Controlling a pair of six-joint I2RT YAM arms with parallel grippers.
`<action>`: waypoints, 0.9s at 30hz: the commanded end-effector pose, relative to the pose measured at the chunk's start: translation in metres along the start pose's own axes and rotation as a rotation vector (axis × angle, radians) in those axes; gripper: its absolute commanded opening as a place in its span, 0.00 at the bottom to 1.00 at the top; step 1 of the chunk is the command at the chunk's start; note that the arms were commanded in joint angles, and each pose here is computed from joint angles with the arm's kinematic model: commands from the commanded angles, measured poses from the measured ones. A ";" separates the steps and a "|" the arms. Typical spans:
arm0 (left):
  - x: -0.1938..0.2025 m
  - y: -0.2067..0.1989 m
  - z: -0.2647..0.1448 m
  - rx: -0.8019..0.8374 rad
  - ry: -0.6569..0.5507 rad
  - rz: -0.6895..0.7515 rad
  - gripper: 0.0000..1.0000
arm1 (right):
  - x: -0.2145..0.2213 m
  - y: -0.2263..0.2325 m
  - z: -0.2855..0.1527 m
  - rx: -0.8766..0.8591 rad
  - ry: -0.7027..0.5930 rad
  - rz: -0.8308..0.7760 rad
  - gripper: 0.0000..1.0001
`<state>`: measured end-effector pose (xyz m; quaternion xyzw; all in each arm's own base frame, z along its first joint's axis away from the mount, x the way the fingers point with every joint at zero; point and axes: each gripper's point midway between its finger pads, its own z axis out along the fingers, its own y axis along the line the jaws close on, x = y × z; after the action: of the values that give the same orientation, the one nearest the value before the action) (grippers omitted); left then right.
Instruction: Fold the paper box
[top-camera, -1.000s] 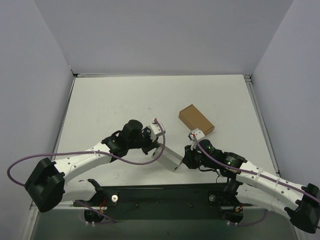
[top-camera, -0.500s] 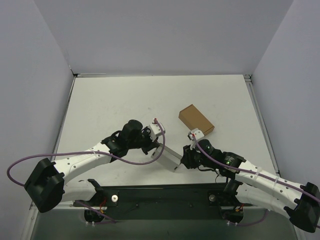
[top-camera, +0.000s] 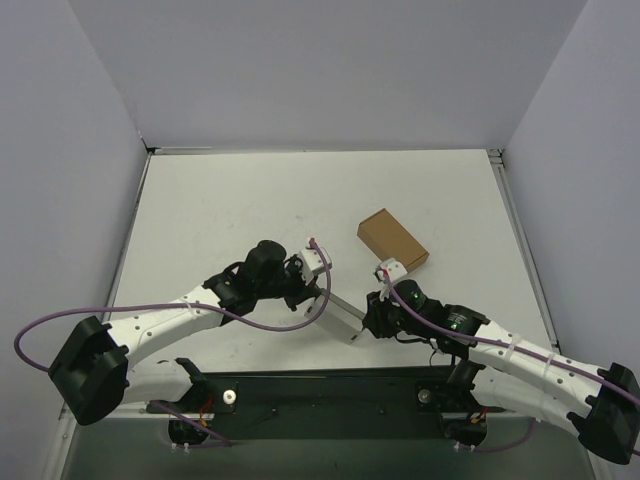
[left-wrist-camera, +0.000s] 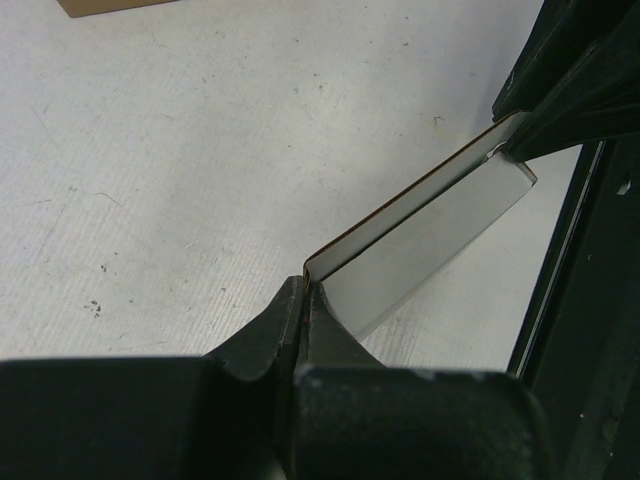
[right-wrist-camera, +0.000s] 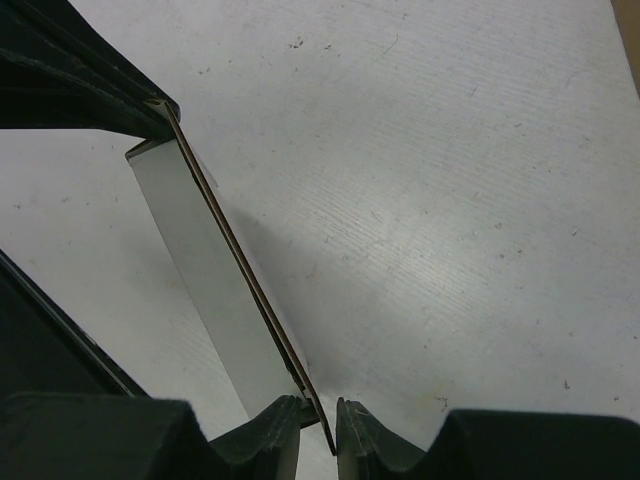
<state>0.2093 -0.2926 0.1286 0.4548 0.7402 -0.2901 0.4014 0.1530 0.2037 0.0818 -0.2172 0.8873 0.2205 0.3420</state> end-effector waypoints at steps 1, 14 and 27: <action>-0.010 -0.006 -0.003 0.022 -0.040 0.022 0.00 | -0.004 0.001 0.000 -0.014 -0.021 -0.003 0.22; -0.010 -0.004 -0.003 0.008 -0.036 0.023 0.00 | -0.008 0.000 -0.007 -0.002 -0.029 0.004 0.16; -0.009 -0.004 -0.002 0.002 -0.032 0.022 0.00 | 0.001 -0.002 -0.006 0.003 -0.001 0.014 0.19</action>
<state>0.2076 -0.2938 0.1285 0.4570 0.7390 -0.2909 0.4005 0.1509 0.2030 0.0860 -0.2178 0.8840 0.2275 0.3455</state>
